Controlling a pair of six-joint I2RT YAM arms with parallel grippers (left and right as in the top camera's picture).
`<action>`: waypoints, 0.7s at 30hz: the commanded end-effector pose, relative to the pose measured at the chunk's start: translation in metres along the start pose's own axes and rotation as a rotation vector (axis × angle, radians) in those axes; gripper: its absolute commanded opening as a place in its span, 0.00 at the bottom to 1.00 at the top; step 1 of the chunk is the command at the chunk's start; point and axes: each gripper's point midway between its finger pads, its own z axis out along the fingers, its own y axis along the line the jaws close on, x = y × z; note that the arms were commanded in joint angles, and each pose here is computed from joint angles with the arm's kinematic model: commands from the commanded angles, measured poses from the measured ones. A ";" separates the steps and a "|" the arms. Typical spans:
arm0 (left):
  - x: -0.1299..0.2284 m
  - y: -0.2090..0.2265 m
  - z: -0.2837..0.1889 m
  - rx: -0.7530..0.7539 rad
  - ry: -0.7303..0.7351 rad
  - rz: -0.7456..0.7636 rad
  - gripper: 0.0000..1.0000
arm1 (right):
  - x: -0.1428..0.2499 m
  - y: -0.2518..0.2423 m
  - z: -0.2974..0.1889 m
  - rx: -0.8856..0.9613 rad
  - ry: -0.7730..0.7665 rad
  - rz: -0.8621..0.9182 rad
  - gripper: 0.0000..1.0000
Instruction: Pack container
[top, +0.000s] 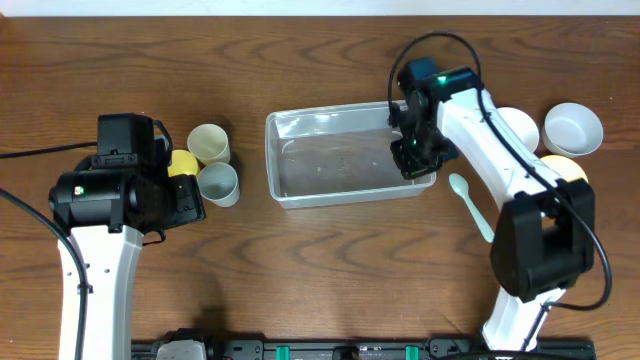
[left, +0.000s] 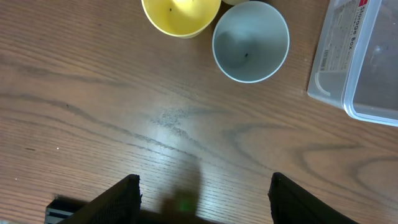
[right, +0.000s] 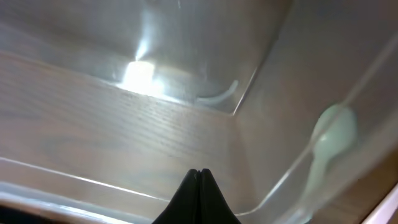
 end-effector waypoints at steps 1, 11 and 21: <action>-0.003 0.002 -0.004 -0.003 -0.014 -0.011 0.66 | 0.004 0.002 0.000 0.003 0.023 0.012 0.01; -0.003 0.002 -0.004 -0.003 -0.014 -0.011 0.68 | 0.019 0.007 -0.001 -0.030 0.086 0.014 0.01; -0.008 0.001 -0.004 0.001 -0.033 -0.006 0.89 | -0.059 0.006 -0.080 -0.003 -0.322 -0.010 0.16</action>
